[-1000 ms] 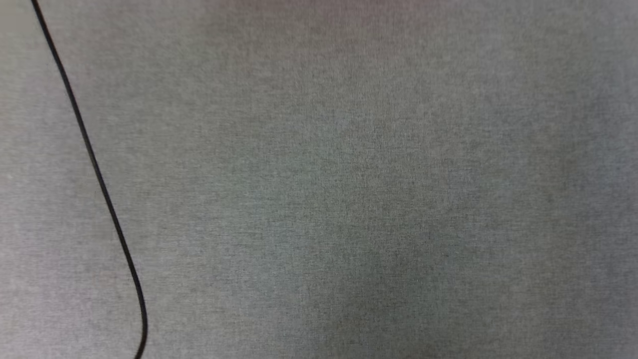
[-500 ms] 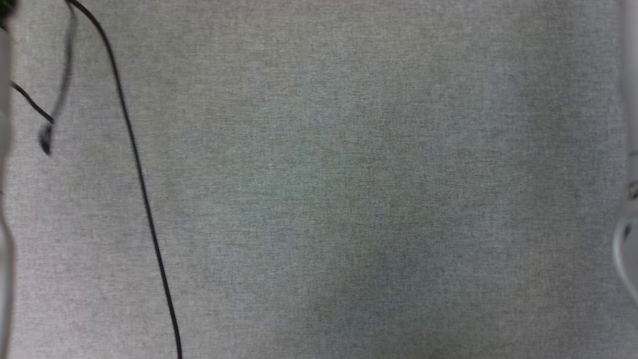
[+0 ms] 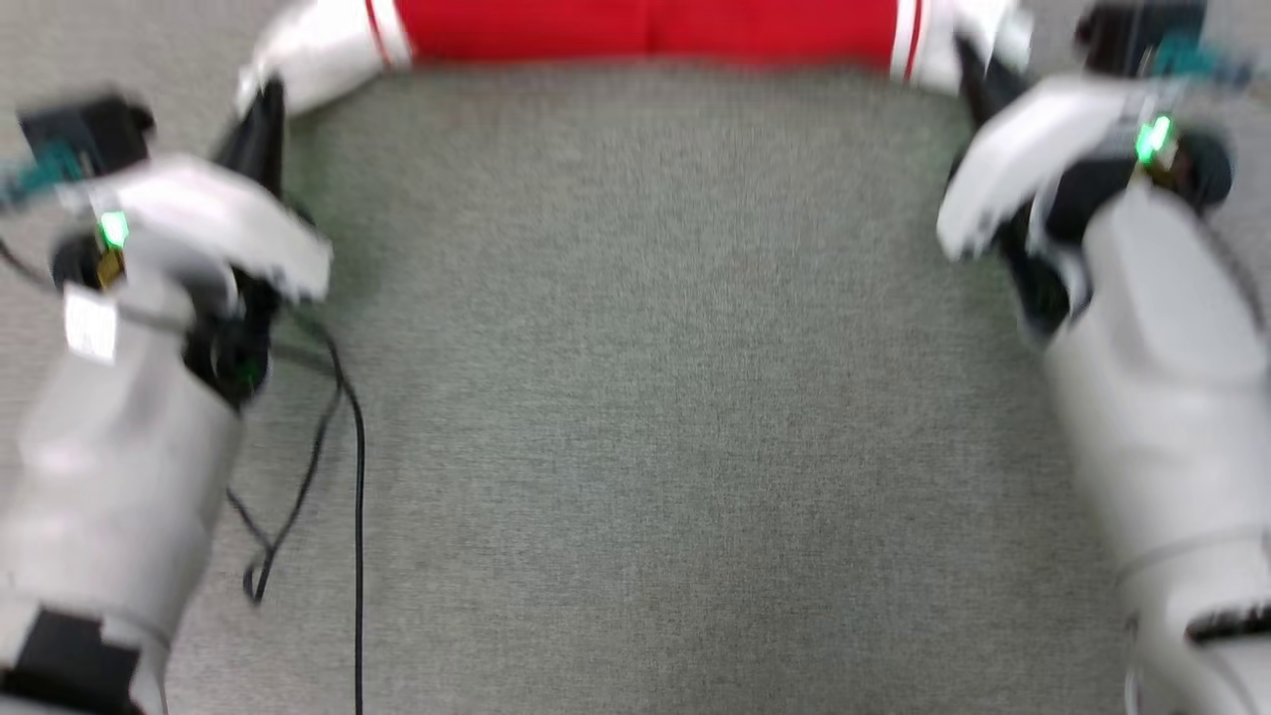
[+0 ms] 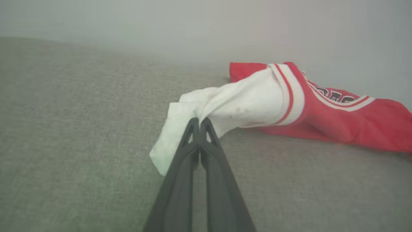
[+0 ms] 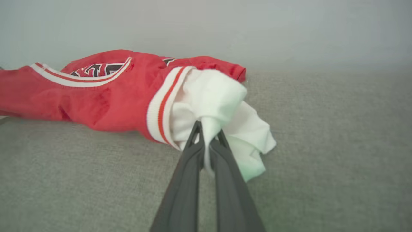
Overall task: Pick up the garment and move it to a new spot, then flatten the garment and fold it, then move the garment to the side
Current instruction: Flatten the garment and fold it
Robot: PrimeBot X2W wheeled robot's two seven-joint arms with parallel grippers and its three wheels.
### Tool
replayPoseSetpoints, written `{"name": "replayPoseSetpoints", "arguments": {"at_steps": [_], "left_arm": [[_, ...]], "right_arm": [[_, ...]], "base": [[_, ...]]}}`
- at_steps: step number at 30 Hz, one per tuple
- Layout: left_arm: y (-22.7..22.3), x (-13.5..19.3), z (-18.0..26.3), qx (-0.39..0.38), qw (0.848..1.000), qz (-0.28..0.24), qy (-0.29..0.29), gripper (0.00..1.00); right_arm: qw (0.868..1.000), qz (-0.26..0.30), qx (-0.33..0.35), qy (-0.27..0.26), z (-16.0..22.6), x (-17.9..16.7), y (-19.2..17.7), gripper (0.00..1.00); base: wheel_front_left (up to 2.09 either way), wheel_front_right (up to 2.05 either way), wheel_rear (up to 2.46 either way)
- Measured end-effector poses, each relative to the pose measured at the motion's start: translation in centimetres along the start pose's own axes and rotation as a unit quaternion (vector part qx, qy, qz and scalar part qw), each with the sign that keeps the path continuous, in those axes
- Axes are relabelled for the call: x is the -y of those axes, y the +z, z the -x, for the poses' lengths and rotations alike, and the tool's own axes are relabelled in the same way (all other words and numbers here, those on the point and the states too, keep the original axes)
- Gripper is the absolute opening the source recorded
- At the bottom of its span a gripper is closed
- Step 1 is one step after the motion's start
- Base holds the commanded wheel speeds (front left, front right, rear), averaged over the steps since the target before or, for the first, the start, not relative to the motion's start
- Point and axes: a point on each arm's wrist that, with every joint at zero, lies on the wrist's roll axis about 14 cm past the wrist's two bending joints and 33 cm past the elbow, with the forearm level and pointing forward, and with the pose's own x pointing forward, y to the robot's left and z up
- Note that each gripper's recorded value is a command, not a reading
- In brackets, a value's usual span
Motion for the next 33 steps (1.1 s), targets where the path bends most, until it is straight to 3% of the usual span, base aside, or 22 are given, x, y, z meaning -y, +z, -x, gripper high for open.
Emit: {"name": "replayPoseSetpoints", "arguments": {"at_steps": [8,16,25,33], "left_arm": [[0.1,-0.8,6.7,0.021,0.999,0.035,0.019,0.0],[0.1,-0.8,13.0,0.049,0.998,0.027,0.025,0.0],[-3.1,-1.0,19.6,0.036,0.997,0.039,0.053,0.0],[-5.7,-1.8,24.2,0.014,0.995,0.05,0.082,0.0]], "right_arm": [[0.999,-0.04,0.005,-0.009,6.6,0.6,-1.8,0.0],[0.998,-0.059,-0.002,-0.017,14.0,0.8,-3.8,0.0],[0.996,-0.079,-0.016,-0.03,21.5,0.6,-5.5,0.0],[0.994,-0.076,-0.073,-0.041,26.3,0.4,-9.0,0.0]], "base": [[0.0,0.0,0.0],[0.0,0.0,0.0],[0.0,0.0,0.0],[0.0,0.0,0.0]]}}
